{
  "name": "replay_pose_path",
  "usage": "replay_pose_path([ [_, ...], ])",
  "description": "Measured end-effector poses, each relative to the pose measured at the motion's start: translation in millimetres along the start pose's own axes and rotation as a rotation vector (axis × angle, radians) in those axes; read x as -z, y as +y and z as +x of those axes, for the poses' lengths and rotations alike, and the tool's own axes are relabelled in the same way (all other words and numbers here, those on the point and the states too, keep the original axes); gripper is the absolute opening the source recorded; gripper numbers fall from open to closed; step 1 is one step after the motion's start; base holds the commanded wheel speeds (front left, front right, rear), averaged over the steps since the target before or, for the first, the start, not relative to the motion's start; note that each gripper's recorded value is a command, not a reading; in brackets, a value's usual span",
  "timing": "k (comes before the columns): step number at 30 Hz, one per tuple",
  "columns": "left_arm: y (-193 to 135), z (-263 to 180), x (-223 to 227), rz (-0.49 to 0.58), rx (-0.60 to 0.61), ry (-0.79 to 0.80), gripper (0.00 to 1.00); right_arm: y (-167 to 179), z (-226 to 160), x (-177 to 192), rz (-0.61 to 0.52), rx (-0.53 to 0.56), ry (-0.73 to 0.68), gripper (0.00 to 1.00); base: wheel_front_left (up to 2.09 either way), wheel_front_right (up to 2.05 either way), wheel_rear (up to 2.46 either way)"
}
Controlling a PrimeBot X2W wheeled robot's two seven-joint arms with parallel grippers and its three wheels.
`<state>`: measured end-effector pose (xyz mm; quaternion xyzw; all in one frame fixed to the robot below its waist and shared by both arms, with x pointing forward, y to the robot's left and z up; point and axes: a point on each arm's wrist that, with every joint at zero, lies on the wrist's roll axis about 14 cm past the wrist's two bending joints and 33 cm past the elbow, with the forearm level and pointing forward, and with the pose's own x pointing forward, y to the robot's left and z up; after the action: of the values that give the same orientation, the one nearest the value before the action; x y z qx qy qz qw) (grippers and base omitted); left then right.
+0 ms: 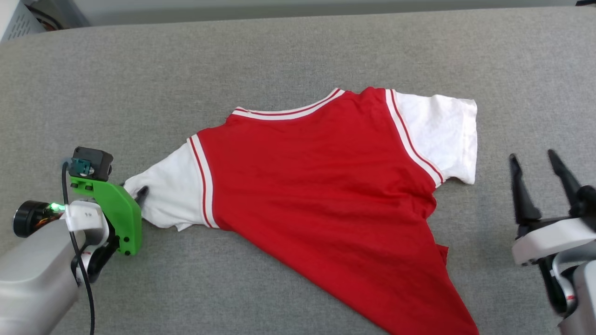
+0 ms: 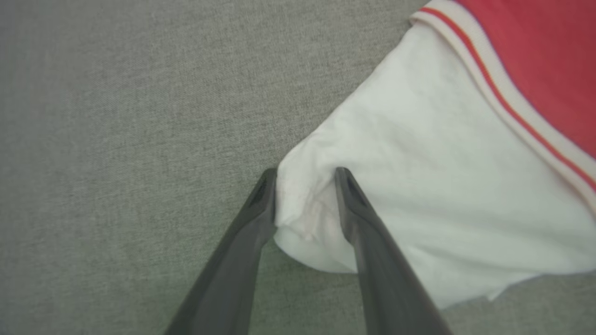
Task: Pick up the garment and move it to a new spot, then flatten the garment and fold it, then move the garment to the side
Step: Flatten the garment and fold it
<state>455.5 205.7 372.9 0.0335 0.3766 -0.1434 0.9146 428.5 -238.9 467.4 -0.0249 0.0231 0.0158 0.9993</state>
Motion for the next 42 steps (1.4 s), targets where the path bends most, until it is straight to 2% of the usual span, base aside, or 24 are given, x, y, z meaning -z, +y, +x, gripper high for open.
replay_pose_path([
  [7, 1.5, -19.0, -46.2, 0.002, -0.098, -0.353, 1.0, -31.1, 16.3, -62.7, -0.067, 0.036, -0.148, 1.0, 0.0, 0.0, 0.0],
  [8, 1.2, -29.0, -55.0, -0.048, -0.128, -0.426, 1.0, -33.3, 29.3, -92.9, -0.084, 0.025, -0.2, 1.0, 0.0, 0.0, 0.0],
  [9, 0.9, -33.1, -60.7, -0.058, -0.139, -0.454, 1.0, -33.4, 34.7, -102.5, -0.102, 0.015, -0.211, 1.0, 0.0, 0.0, 0.0],
  [13, -1.4, -58.7, -100.9, -0.052, -0.193, -0.629, 1.0, -27.3, 57.0, -125.7, -0.133, -0.038, -0.19, 1.0, 0.0, 0.0, 0.0],
  [15, -3.9, -68.0, -104.5, -0.059, -0.218, -0.678, 1.0, -19.6, 67.9, -124.3, -0.128, -0.077, -0.132, 1.0, 0.0, 0.0, 0.0],
  [22, -10.6, -82.7, -92.4, -0.075, -0.286, -0.754, 1.0, -2.9, 96.3, -70.9, -0.153, -0.204, 0.294, 1.0, 0.0, 0.0, 0.0],
  [26, -9.3, -83.4, -87.8, -0.083, -0.318, -0.775, 1.0, 4.3, 91.8, -21.5, -0.119, -0.272, 0.628, 1.0, 0.0, 0.0, 0.0],
  [28, -9.6, -81.2, -86.2, -0.088, -0.322, -0.779, 1.0, 6.0, 90.2, -5.5, -0.1, -0.29, 0.741, 1.0, 0.0, 0.0, 0.0],
  [34, -0.9, -71.3, -78.4, -0.105, -0.351, -0.772, 1.0, 16.6, 104.7, 26.0, -0.127, -0.325, 0.9, 1.0, 0.0, 0.0, 0.0],
  [42, 14.1, -54.5, -62.7, -0.102, -0.387, -0.729, 1.0, 33.4, 106.2, 96.6, -0.143, -0.357, 1.068, 1.0, 0.0, 0.0, 0.0],
])
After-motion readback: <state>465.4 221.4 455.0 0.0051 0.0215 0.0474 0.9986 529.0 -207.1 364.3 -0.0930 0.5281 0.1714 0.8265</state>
